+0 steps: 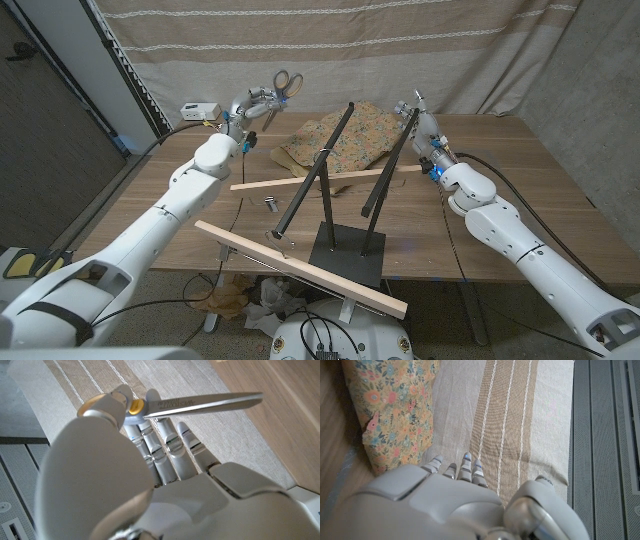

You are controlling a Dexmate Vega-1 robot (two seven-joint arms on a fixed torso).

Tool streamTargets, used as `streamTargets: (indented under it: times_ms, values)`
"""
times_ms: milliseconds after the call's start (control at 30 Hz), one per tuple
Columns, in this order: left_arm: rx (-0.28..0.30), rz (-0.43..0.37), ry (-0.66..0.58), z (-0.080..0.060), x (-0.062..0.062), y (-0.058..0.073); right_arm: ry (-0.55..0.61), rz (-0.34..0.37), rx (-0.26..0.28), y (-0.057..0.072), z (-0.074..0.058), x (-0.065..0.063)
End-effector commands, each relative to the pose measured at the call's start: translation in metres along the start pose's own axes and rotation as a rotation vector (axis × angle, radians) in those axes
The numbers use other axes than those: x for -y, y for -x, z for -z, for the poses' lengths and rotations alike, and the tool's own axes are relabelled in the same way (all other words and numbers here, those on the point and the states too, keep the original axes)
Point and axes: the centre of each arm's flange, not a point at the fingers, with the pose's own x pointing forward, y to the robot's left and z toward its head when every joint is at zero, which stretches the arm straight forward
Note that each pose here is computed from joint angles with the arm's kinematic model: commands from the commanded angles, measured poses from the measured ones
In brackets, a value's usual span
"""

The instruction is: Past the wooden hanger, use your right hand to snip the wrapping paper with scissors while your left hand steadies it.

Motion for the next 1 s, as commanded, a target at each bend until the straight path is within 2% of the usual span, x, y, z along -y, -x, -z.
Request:
streamTargets:
  times_ms: [33,133,267,767,1000]
  values:
    - [0.048,0.008,-0.204,-0.016,0.008,-0.009,0.066,-0.006,-0.01,0.0,-0.016,0.002]
    - [0.065,0.015,-0.266,-0.02,0.013,-0.012,0.086,-0.007,-0.025,0.0,-0.017,0.0]
    - [0.097,0.027,-0.34,-0.025,0.022,-0.016,0.076,0.046,-0.041,0.002,-0.011,-0.002]
    - [0.194,0.087,-0.566,-0.04,0.057,-0.022,0.116,0.042,-0.083,0.006,-0.006,-0.004]
    - [0.252,0.086,-0.655,-0.047,0.068,-0.021,0.111,0.035,-0.089,0.008,-0.004,-0.004]
